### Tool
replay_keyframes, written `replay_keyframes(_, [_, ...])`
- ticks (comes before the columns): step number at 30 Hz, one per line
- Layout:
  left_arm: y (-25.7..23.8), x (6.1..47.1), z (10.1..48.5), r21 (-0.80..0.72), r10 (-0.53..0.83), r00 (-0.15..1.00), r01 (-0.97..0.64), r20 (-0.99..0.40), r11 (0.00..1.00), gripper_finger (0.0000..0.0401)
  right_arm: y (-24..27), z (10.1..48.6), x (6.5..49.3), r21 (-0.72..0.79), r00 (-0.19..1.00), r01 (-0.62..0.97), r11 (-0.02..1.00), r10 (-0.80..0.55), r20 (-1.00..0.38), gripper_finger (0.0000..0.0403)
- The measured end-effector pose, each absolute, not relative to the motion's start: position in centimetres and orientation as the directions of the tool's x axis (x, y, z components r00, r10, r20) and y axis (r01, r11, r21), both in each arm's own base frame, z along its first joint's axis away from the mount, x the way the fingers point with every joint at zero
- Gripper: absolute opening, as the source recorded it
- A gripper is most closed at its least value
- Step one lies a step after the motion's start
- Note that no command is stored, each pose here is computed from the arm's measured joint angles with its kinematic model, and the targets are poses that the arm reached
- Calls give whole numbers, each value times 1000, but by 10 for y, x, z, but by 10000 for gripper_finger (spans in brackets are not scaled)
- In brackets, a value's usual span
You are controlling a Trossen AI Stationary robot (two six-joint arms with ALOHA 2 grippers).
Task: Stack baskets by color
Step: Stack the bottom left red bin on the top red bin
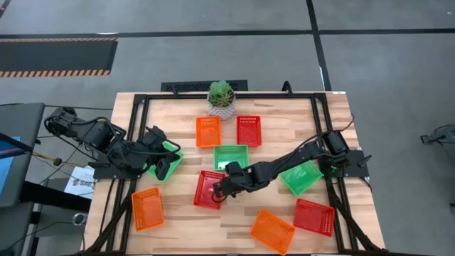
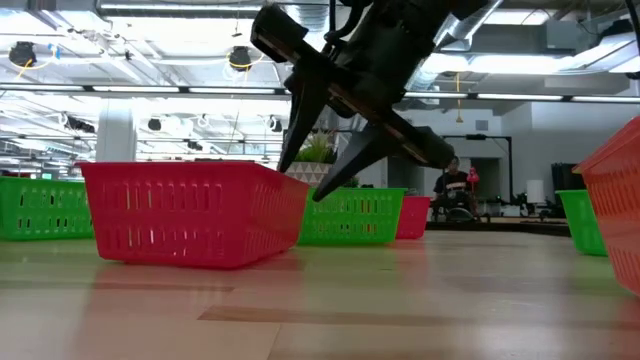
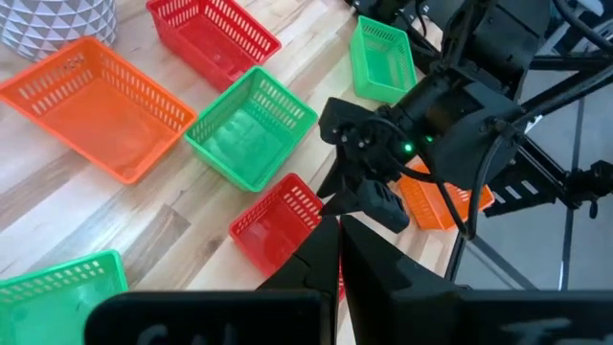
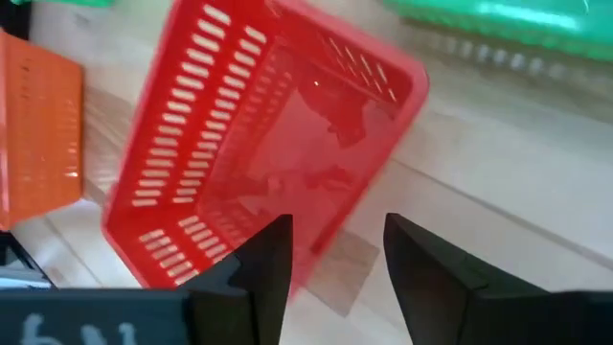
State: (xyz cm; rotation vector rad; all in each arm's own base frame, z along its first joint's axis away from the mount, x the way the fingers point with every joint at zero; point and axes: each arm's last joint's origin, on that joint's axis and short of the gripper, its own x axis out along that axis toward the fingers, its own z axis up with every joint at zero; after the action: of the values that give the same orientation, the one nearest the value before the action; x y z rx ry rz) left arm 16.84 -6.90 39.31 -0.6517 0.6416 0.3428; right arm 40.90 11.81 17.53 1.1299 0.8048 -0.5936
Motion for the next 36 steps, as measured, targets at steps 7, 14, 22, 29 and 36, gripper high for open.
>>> replay_keyframes(7, [-69,168,393,-447,97,756,-480,-648,754,0,110,176,413,562,598,766,311,-25,-801,180])
replay_keyframes(14, [-69,168,393,-436,98,756,-473,-648,766,0,109,176,412,562,594,773,296,-26,-804,172])
replay_keyframes(22, [-69,168,393,-435,98,756,-472,-647,767,0,114,175,409,547,588,780,302,-58,-807,156])
replay_keyframes(29, [-69,168,393,-429,114,758,-479,-642,766,0,114,175,409,538,584,781,315,-66,-809,146])
replay_keyframes(36, [-69,169,393,-432,115,760,-479,-640,764,0,113,175,409,538,586,781,316,-73,-807,147])
